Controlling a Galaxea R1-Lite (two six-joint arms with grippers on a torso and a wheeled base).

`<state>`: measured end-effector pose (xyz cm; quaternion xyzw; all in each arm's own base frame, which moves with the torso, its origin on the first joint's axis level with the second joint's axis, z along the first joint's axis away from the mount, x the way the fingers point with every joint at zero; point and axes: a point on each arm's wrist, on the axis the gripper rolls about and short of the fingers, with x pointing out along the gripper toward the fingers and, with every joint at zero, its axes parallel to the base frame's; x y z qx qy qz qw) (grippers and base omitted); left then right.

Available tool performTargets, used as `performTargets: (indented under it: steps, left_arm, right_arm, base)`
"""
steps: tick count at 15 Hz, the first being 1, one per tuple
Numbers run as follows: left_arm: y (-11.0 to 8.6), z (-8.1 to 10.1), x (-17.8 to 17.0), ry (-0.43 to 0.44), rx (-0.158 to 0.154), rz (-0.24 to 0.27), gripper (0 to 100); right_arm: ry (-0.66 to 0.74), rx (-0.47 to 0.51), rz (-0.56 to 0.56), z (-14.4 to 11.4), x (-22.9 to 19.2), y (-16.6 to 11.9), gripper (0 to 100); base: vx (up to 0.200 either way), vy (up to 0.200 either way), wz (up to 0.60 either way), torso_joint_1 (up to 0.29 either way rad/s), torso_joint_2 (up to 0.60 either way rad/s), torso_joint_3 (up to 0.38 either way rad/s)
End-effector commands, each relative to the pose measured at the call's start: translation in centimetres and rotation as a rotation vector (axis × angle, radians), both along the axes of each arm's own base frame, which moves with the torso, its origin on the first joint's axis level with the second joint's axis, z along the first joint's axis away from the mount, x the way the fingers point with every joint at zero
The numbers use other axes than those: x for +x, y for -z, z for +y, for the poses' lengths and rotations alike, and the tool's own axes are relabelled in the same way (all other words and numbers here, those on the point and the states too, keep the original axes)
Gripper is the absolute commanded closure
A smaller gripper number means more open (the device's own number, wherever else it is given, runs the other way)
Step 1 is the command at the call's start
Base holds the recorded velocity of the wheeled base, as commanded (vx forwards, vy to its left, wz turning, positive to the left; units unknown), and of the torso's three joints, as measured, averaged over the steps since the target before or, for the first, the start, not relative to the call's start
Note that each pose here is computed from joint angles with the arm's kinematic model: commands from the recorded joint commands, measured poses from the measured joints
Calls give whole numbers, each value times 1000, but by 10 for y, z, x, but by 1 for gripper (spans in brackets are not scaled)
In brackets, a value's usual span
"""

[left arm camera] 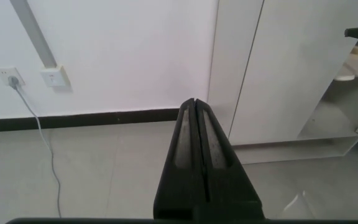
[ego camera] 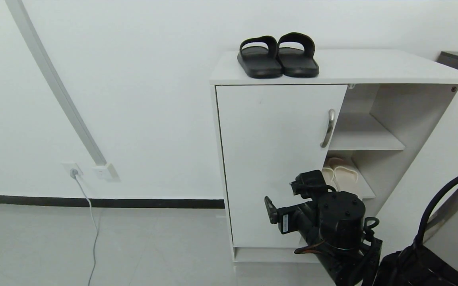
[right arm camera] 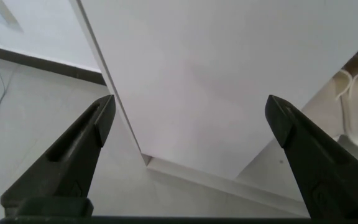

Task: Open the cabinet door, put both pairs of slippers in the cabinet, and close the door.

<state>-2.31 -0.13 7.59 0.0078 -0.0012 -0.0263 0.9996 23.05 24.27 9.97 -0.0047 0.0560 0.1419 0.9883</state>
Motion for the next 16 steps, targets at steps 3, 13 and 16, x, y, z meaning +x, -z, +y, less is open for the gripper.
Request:
performTargets:
  steps: [3, 13, 16]
  left_arm:
    - [0, 0, 0, 0, 0, 2, 100]
    - [0, 0, 0, 1, 0, 3, 100]
    - [0, 0, 0, 1, 0, 2, 100]
  right_arm:
    - [-4, -1, -2, 0, 0, 0, 0]
    - [-2, -6, 2, 1, 0, 2, 0]
    - [-4, -6, 2, 1, 0, 2, 0]
  base:
    - [0, 0, 0, 126, -456, -347]
    - [0, 0, 0, 171, -492, -321]
    - [0, 0, 0, 217, -522, -313]
